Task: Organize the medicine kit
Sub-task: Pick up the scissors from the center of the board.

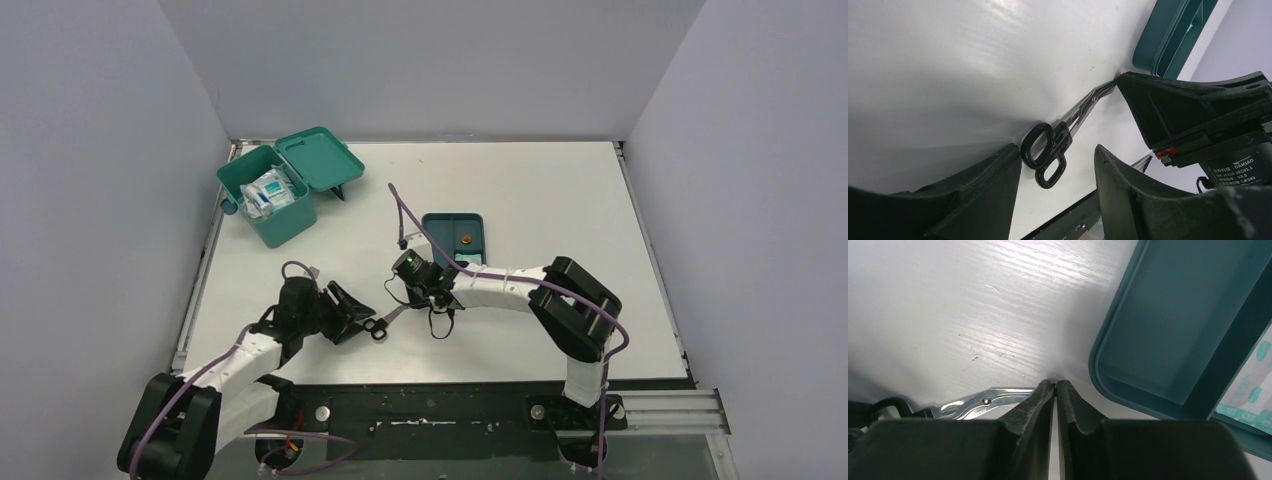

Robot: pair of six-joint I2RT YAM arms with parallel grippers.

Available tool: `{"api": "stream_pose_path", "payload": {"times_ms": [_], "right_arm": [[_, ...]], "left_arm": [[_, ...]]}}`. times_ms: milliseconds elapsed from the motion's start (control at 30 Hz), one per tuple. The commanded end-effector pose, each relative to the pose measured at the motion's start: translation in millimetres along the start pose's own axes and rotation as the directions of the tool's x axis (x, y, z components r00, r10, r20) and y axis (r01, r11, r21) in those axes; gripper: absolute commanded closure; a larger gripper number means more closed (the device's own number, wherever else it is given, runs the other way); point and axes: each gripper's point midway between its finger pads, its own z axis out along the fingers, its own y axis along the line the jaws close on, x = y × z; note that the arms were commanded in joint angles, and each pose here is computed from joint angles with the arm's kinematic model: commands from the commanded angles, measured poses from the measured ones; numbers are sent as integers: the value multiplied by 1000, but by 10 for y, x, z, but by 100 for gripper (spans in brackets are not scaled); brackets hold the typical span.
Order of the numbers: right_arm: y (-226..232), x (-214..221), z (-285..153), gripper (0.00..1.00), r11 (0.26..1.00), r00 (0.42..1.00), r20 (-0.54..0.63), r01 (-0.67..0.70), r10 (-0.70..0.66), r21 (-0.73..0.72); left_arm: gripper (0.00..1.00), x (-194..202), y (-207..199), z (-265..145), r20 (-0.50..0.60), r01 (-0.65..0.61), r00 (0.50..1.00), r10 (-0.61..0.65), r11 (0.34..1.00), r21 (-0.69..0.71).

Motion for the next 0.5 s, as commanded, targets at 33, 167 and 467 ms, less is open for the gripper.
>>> {"api": "stream_pose_path", "payload": {"times_ms": [33,167,467], "right_arm": [[39,229,18,90,1000,999,-51,-3,2,-29],[21,265,18,91,1000,999,-50,-14,12,-28],[45,273,0,91,999,999,-39,-31,30,-43]], "left_arm": [[48,30,6,-20,51,122,991,-124,992,43],[50,7,-8,-81,78,158,984,-162,986,56],[47,75,132,-267,108,279,958,-267,954,-112]]}}
